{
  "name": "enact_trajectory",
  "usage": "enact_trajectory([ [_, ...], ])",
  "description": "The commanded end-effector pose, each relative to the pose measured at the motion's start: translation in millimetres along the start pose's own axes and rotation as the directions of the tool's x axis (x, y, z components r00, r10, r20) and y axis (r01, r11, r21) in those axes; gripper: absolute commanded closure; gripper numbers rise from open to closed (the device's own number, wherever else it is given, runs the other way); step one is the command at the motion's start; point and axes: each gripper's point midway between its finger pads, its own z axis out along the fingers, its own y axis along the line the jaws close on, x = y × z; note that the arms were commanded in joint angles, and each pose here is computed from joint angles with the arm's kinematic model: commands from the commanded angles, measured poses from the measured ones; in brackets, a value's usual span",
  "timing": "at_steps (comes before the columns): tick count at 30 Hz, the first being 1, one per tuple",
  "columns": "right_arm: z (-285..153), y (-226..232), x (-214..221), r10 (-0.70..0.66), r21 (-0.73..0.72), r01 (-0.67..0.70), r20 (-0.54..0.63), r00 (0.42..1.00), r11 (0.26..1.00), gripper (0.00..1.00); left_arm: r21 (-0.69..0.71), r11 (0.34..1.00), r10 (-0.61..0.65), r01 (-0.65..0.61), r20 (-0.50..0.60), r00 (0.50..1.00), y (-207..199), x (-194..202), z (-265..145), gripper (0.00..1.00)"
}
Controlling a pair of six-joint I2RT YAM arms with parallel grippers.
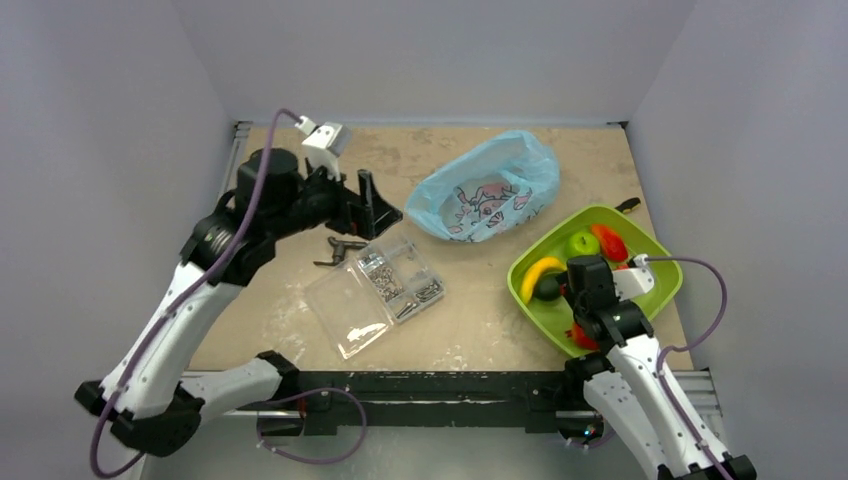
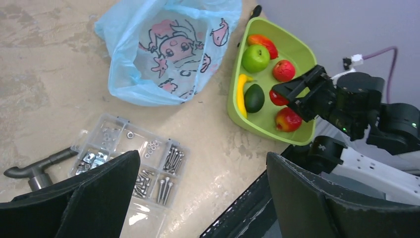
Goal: Take the fake fruits out of the plastic bag
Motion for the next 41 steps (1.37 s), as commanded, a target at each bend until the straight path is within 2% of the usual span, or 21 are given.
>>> enact_trajectory([
  [1, -10.8, 8.4, -19.4, 0.077, -0.047, -0.074, 0.055, 0.996, 0.996, 0.31, -0.001, 1.0, -0.015, 0.015, 0.112, 0.994, -2.7, 1.7, -40.8, 0.0],
  [4, -19.4, 14.1, -28.1, 0.08, -0.087, -0.074, 0.068, 0.994, 0.993, 0.2, -0.102, 0.995, 0.016, 0.007, 0.219, 0.976, 11.9, -2.9, -78.2, 0.0],
  [8, -36.7, 21.0, -44.3, 0.093, -0.131, -0.081, 0.088, 0.992, 0.988, 0.05, -0.166, 0.986, 0.05, 0.007, 0.338, 0.94, 18.9, -10.2, -122.3, 0.0],
  [10, -48.0, 26.7, -54.3, 0.094, -0.166, -0.077, 0.1, 0.991, 0.983, 0.02, -0.175, 0.985, 0.055, 0.012, 0.372, 0.927, 18.3, -12.8, -138.2, 0.0],
  [13, -72.0, 57.3, -71.8, 0.014, -0.31, 0.026, 0.126, 0.992, 0.95, 0.01, -0.188, 0.982, 0.06, 0.02, 0.411, 0.91, 16.8, -16.5, -161.0, 0.0],
  [19, -132.2, 104.7, -129.1, -0.107, -0.469, 0.247, 0.305, 0.946, 0.848, 0.01, -0.249, 0.968, 0.107, 0.02, 0.487, 0.867, 21.3, -21.2, -207.3, 0.0],
  [25, -192.5, 119.3, -187.9, -0.047, -0.52, 0.31, 0.458, 0.888, 0.796, 0.01, -0.292, 0.956, 0.142, 0.041, 0.581, 0.802, 26.7, -28.1, -243.7, 0.0],
  [29, -223.4, 118.0, -216.0, 0.005, -0.536, 0.332, 0.533, 0.846, 0.776, 0.01, -0.305, 0.951, 0.156, 0.048, 0.611, 0.776, 29.0, -29.9, -254.1, 0.0],
  [36, -254.7, 122.4, -238.6, 0.035, -0.557, 0.371, 0.586, 0.81, 0.743, 0.01, -0.311, 0.949, 0.166, 0.041, 0.609, 0.775, 29.4, -31.7, -252.3, 0.0],
  [39, -258.2, 116.6, -245.8, 0.066, -0.547, 0.38, 0.629, 0.774, 0.746, 0.01, -0.311, 0.949, 0.164, 0.044, 0.611, 0.774, 30.5, -31.0, -250.2, 0.0],
  [41, -257.6, 115.3, -245.5, 0.06, -0.541, 0.382, 0.63, 0.775, 0.749, 0.01, -0.312, 0.949, 0.166, 0.043, 0.61, 0.775, 31.0, -30.7, -248.8, 0.0],
])
